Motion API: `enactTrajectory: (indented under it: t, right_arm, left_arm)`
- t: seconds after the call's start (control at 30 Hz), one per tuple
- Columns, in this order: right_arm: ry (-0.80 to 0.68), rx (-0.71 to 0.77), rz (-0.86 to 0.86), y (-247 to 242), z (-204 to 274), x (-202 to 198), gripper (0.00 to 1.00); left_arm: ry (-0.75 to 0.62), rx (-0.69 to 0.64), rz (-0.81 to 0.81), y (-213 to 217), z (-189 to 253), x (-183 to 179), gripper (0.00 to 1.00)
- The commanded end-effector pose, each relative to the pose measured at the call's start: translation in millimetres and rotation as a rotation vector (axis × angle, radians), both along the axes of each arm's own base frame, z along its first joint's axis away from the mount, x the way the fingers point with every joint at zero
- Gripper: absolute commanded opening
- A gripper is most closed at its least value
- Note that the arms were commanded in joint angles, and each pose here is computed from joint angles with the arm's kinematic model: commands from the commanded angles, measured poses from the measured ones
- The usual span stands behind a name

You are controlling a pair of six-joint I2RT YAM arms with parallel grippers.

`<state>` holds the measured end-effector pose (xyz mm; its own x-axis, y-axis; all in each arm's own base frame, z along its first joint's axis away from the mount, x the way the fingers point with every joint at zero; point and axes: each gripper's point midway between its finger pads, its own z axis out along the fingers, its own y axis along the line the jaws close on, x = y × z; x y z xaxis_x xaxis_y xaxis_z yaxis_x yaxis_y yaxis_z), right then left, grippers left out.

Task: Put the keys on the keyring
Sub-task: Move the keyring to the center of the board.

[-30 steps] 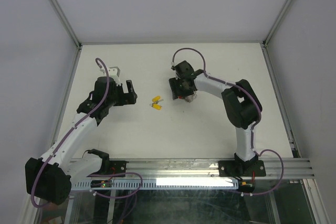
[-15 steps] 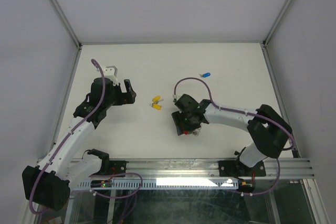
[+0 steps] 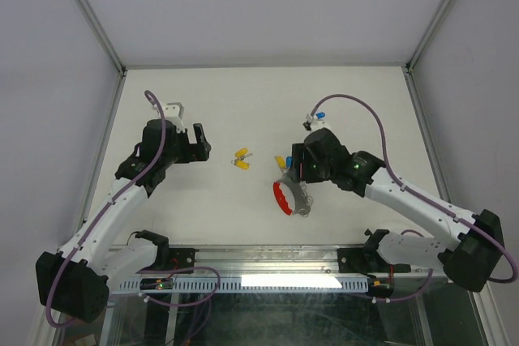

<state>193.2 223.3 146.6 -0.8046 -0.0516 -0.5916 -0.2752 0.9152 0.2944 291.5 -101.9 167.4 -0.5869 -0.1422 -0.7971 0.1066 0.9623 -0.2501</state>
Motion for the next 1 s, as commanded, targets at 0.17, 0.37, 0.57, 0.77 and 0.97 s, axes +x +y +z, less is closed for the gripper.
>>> enactTrajectory:
  t: [0.17, 0.37, 0.57, 0.77, 0.97]
  right_arm:
    - [-0.025, 0.021, -0.046, -7, -3, 71, 0.51]
    - [0.085, -0.016, 0.076, 28, -38, 66, 0.53]
    - [0.118, -0.037, 0.11, 50, -63, 46, 0.6]
    - [0.147, -0.083, 0.146, 68, -82, 29, 0.6]
    - [0.131, -0.18, 0.133, 68, -98, 28, 0.6]
  left_arm:
    - [-0.031, 0.033, -0.011, 3, 3, 7, 0.99]
    - [-0.05, 0.028, 0.002, 5, 9, 5, 0.99]
    - [-0.07, 0.015, 0.007, 5, 15, 4, 0.99]
    - [-0.052, 0.006, -0.01, 1, 12, 5, 0.99]
    - [-0.059, -0.015, -0.033, -4, 16, 4, 0.99]
